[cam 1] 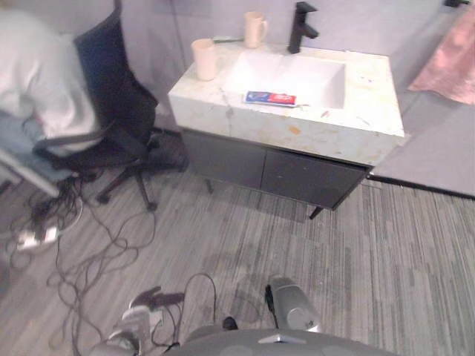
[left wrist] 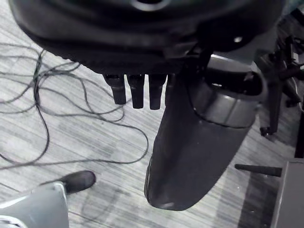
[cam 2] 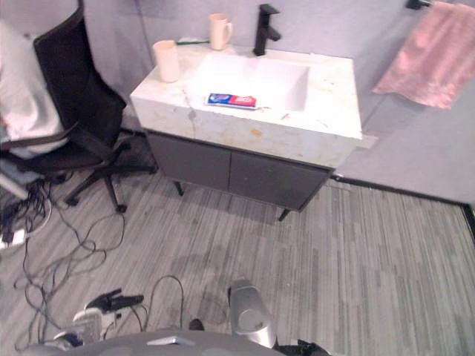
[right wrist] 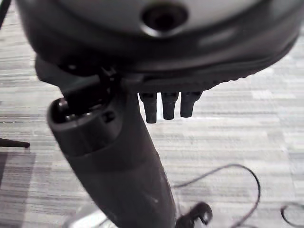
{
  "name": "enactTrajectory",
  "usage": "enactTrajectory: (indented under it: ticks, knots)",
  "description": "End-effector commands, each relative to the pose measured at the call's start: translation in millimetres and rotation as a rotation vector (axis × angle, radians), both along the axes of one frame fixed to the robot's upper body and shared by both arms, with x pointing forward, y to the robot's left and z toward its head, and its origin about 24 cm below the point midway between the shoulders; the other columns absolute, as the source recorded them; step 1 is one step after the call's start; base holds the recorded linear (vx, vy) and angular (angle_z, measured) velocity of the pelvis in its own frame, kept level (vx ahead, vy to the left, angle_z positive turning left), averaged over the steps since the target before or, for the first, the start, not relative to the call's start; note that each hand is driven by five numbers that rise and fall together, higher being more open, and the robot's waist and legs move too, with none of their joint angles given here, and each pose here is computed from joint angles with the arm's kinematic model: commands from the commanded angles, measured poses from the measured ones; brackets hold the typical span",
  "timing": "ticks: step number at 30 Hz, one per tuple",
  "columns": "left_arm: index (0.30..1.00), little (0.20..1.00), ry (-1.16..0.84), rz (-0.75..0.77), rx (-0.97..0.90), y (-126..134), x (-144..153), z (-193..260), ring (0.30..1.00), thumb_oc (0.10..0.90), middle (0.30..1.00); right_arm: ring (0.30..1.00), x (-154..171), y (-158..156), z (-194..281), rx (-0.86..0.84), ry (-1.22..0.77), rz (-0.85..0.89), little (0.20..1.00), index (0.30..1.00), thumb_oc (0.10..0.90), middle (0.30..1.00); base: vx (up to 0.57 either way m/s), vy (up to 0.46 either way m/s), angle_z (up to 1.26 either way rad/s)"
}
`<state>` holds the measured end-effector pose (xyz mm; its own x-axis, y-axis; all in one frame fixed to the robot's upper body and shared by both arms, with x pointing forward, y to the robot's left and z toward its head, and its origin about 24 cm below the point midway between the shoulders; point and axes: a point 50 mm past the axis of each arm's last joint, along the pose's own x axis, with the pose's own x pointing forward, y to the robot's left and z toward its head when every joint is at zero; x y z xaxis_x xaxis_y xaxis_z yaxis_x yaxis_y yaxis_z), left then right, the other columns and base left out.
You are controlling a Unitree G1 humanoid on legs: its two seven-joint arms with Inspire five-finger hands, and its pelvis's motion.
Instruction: Organize the bathroom.
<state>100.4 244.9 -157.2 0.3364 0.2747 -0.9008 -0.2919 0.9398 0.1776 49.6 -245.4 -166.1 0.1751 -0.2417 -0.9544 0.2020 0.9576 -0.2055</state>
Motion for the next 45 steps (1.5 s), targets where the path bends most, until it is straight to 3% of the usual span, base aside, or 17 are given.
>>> enactTrajectory:
  ticks: [1, 8, 12, 15, 31, 37, 45]
  knots:
    - [0.9, 0.9, -0.088, 0.061, 0.047, 9, 15, 8, 0.9, 0.8, 0.9, 0.9, 46, 3, 8, -0.031, -0.13, 0.137, 0.9, 0.9, 0.8, 0.9, 0.2, 0.042, -1.33]
    - [0.9, 0.9, -0.065, -0.003, 0.045, -1, 12, 4, 0.9, 0.8, 0.9, 0.9, 41, 1, 7, -0.023, -0.121, 0.065, 0.9, 0.9, 0.8, 0.9, 0.26, -0.003, -0.13]
    - [0.9, 0.9, -0.106, 0.043, 0.041, 2, 13, 6, 0.9, 0.8, 0.9, 0.9, 41, -2, 9, -0.041, -0.114, 0.12, 0.9, 0.9, 0.8, 0.9, 0.17, -0.021, 0.17]
    - [0.9, 0.9, -0.11, 0.046, 0.063, 6, 15, 8, 0.9, 0.8, 0.9, 0.9, 41, -6, 10, -0.044, -0.129, 0.06, 0.9, 0.9, 0.8, 0.9, 0.19, 0.054, -0.36]
    - [0.9, 0.9, -0.088, 0.019, 0.07, 6, 15, 7, 0.9, 0.8, 0.9, 0.9, 27, 0, 5, -0.048, -0.11, 0.094, 0.9, 0.9, 0.8, 0.9, 0.25, 0.233, -0.21]
    - [0.9, 0.9, -0.049, -0.073, 0.099, 2, 12, 5, 0.9, 0.8, 0.9, 0.9, 30, -5, 8, -0.051, -0.155, 0.122, 0.9, 0.9, 0.8, 0.9, 0.24, 0.215, -0.25]
    - [0.9, 0.9, -0.062, 0.028, 0.116, 4, -2, 3, 0.9, 0.8, 0.9, 0.9, 46, 7, 8, -0.042, -0.152, 0.198, 0.9, 0.9, 0.8, 0.9, 0.25, -0.046, -0.4]
